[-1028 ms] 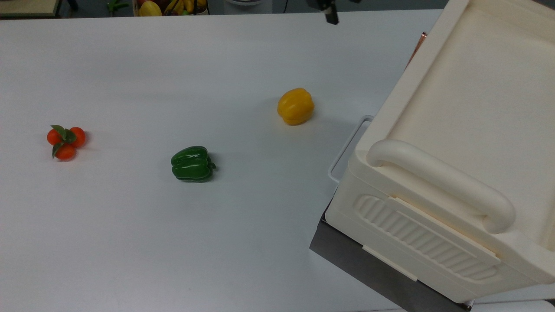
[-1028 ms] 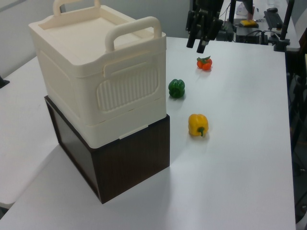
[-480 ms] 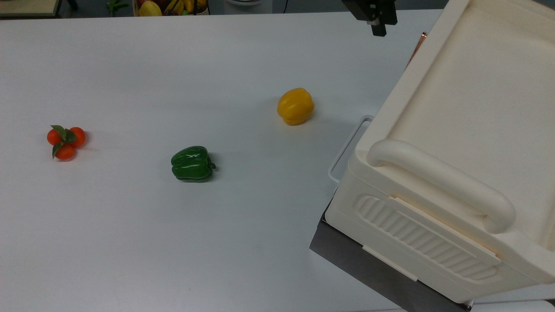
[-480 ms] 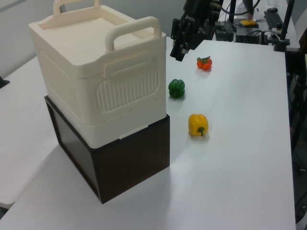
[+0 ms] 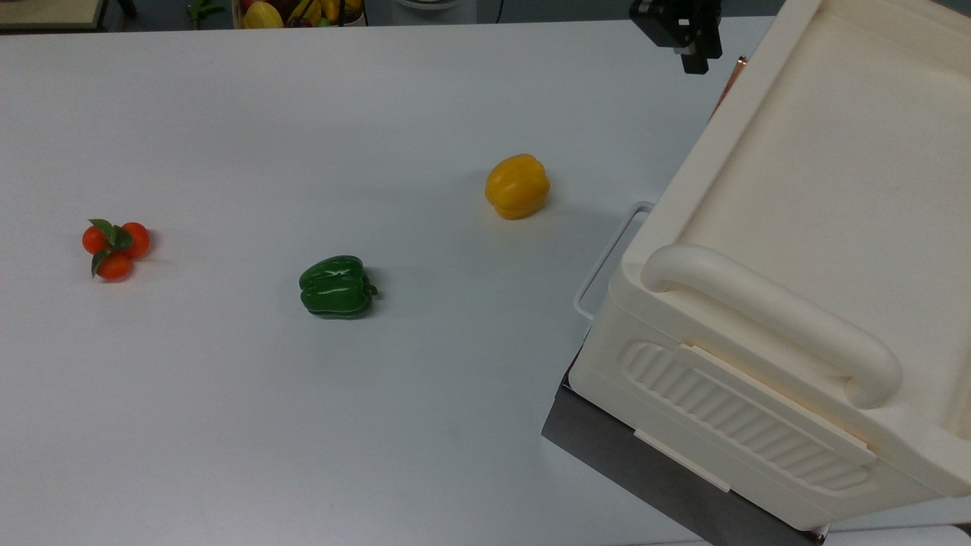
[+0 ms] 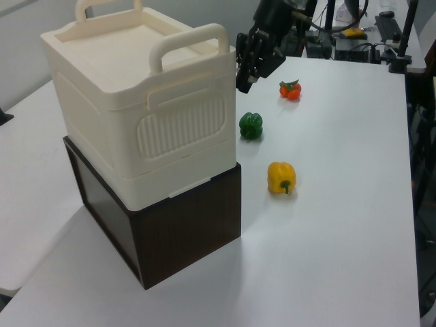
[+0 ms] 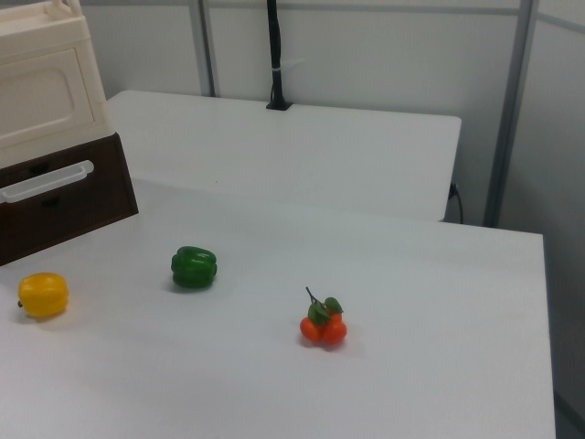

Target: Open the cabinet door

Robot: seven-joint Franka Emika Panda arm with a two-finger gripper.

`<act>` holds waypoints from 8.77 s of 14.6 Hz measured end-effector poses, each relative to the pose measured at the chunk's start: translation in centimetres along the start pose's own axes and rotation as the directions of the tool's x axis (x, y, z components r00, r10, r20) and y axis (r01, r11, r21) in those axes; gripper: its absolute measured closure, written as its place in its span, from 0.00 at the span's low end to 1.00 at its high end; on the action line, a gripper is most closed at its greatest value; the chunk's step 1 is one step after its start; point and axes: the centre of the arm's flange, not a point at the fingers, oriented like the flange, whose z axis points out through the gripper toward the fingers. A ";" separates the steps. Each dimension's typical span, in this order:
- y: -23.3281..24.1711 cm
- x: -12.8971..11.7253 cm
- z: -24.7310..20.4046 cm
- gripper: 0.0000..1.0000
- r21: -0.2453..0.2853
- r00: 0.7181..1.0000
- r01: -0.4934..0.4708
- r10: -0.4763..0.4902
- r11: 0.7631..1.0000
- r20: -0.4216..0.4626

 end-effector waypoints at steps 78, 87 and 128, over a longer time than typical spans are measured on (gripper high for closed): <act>16.8 -15.1 -6.9 0.71 -0.184 0.946 -0.292 0.312 0.938 0.091; 20.9 -16.3 -7.3 0.67 -0.300 0.939 -0.342 0.340 0.891 -0.059; 11.9 -17.9 -15.9 0.00 -0.342 0.528 -0.757 0.829 0.557 0.182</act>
